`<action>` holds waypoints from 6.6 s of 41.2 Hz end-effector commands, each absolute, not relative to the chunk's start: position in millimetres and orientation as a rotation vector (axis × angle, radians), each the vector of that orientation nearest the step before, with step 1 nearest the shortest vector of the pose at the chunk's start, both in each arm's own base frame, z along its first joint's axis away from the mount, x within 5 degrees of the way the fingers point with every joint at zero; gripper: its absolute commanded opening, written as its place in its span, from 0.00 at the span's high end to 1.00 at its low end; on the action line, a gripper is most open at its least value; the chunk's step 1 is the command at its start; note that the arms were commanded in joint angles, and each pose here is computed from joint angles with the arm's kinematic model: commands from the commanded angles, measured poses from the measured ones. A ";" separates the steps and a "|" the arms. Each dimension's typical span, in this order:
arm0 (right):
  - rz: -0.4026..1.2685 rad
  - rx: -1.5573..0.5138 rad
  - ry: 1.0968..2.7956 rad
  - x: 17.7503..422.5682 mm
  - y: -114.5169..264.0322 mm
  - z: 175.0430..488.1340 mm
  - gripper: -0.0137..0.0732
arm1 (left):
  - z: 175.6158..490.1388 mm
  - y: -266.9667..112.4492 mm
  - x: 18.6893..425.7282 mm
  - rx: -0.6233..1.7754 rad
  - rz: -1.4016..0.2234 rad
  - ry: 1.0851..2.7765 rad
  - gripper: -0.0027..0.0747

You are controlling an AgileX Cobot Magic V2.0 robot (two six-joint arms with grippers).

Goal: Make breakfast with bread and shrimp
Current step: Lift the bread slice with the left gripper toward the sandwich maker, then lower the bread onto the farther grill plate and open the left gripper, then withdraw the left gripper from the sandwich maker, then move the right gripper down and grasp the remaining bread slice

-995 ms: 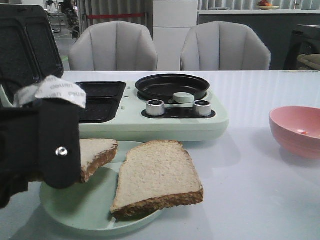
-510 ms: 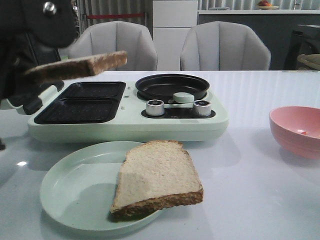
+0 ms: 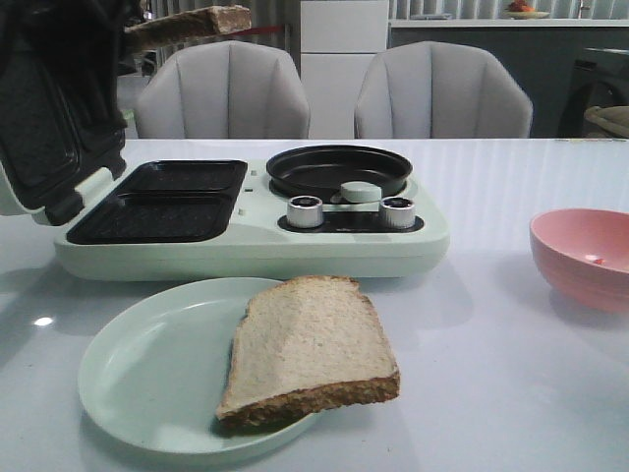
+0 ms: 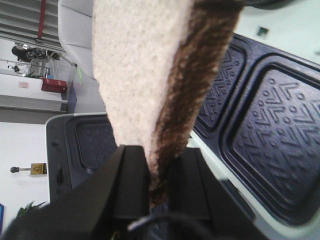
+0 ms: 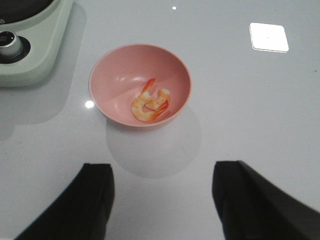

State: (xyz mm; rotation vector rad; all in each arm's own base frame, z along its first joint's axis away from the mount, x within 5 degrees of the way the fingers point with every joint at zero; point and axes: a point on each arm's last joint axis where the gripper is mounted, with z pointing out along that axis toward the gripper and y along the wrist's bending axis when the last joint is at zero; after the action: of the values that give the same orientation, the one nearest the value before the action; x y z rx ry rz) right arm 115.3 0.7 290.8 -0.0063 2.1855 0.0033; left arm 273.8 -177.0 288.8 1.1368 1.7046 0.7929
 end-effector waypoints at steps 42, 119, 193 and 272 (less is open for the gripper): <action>-0.019 -0.025 2.088 120.5 0.0 306.5 0.23 | 225.1 -173.2 425.8 1.205 0.946 1.889 0.77; -0.019 -0.025 2.094 120.3 0.0 306.0 0.23 | 405.3 -157.0 267.7 0.874 0.220 1.956 0.27; 1.064 -0.282 2.511 242.1 98.1 237.6 0.31 | 351.0 -51.4 72.9 0.623 -0.385 1.873 0.27; 1.208 -0.341 2.588 302.3 157.1 189.5 0.70 | 352.4 -51.7 73.3 0.618 -0.388 1.857 0.27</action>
State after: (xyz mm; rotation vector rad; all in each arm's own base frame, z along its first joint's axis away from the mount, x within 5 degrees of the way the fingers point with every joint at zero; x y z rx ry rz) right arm 303.7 155.4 150.7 -0.2710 2.7160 1.1697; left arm 71.5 -50.2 337.6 0.6555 1.9554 -0.3582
